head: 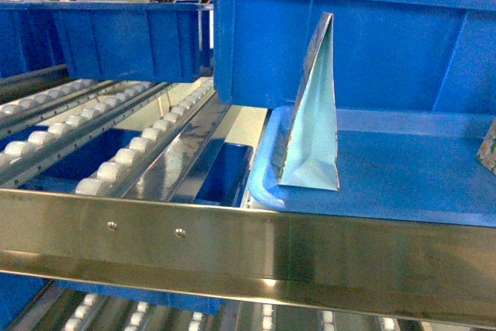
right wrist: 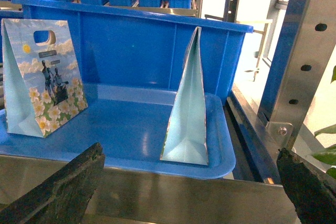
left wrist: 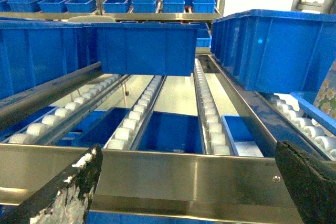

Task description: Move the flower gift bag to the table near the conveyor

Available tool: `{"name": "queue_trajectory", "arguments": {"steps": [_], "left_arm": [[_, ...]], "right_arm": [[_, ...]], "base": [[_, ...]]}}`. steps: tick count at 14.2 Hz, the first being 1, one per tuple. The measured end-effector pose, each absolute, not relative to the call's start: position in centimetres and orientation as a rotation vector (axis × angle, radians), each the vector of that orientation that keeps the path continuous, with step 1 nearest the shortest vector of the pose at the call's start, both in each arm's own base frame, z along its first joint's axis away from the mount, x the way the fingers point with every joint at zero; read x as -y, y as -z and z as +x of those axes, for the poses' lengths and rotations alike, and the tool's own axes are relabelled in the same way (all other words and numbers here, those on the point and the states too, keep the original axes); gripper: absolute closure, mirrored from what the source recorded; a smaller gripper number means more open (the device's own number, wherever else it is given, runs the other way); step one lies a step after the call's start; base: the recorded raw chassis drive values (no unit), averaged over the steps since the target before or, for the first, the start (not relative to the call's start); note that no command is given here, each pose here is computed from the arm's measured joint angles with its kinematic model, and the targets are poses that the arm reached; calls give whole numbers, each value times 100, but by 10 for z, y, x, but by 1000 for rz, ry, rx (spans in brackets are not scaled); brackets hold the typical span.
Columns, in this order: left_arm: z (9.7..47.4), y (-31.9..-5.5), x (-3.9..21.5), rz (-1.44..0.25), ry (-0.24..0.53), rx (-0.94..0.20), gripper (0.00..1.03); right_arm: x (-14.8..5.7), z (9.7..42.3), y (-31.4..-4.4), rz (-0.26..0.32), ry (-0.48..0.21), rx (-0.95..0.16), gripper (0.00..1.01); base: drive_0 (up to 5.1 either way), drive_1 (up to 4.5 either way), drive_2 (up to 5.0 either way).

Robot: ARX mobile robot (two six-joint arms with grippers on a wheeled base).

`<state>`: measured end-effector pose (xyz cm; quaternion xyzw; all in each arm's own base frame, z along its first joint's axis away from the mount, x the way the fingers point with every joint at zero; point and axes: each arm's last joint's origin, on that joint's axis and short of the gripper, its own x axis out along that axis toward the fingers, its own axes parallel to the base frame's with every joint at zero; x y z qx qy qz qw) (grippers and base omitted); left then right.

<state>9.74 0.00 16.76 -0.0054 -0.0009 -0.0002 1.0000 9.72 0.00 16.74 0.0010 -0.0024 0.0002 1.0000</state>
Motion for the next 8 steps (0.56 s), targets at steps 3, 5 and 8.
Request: {"name": "queue_trajectory", "arguments": {"steps": [3,5,8], "left_arm": [[97,-168,0,-11,0,2,5],[97,-168,0,-11,0,1,5],[97,-168,0,-11,0,2,5]], "right_arm": [[0,97,-167,2,0,5,3],[0,97,-167,2,0,5,3],[0,97,-167,2,0,5,3]], "base": [[0,0,0],[0,0,0],[0,0,0]]}}
